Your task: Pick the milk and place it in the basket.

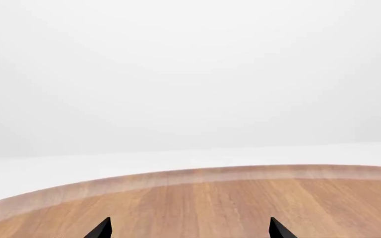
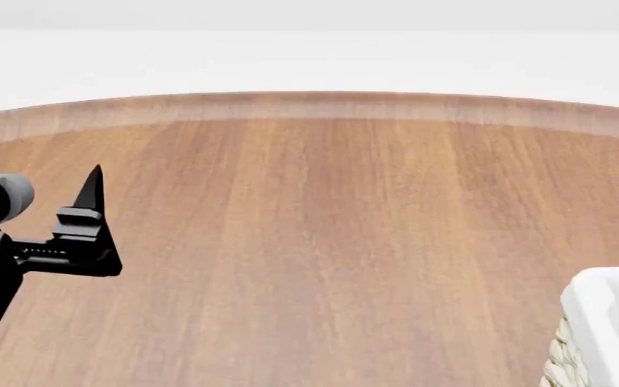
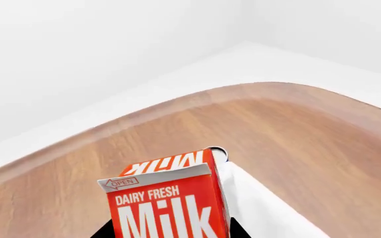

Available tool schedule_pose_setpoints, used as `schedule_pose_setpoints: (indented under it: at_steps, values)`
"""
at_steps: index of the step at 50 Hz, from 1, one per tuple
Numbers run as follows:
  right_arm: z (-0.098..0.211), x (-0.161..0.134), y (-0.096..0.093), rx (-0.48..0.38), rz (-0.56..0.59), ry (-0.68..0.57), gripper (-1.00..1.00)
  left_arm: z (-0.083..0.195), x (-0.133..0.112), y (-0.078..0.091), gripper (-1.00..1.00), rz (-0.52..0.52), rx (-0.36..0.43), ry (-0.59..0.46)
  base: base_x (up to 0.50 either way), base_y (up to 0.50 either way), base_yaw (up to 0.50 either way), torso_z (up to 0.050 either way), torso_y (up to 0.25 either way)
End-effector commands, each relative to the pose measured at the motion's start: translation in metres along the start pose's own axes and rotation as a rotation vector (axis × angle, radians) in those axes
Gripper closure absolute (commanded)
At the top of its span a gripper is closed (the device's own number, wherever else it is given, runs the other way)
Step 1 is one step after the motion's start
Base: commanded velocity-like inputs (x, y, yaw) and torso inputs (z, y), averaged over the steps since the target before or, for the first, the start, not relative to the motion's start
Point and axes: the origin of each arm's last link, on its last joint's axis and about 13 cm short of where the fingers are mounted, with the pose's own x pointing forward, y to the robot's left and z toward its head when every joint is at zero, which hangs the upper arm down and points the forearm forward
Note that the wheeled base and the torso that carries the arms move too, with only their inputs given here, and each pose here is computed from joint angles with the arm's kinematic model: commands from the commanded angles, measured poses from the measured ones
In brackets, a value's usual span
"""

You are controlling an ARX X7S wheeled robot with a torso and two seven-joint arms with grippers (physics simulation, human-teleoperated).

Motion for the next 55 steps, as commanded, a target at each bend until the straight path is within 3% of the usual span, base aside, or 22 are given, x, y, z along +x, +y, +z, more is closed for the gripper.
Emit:
schedule_pose_setpoints:
  at_steps: [1,11,31,55]
  values:
    - [-0.004,0.001,-0.012,0.044,-0.059,-0.019,1.00,-0.002,0.001,0.001,-1.00,0.005,0.001,0.004,0.00,0.00,0.00,0.000,0.000]
    - [-0.016,0.013,-0.017,0.060,-0.071,-0.006,1.00,-0.005,0.004,0.003,-1.00,0.013,0.009,0.010,0.00,0.00,0.00,0.001,0.002]
    - [-0.037,0.032,-0.013,0.053,0.009,0.007,1.00,-0.011,0.005,0.004,-1.00,0.016,0.018,0.020,0.00,0.00,0.00,0.001,0.001]
    - [-0.059,0.040,-0.030,0.100,-0.066,0.035,1.00,-0.013,0.005,0.003,-1.00,0.018,0.023,0.024,0.00,0.00,0.00,0.000,0.001]
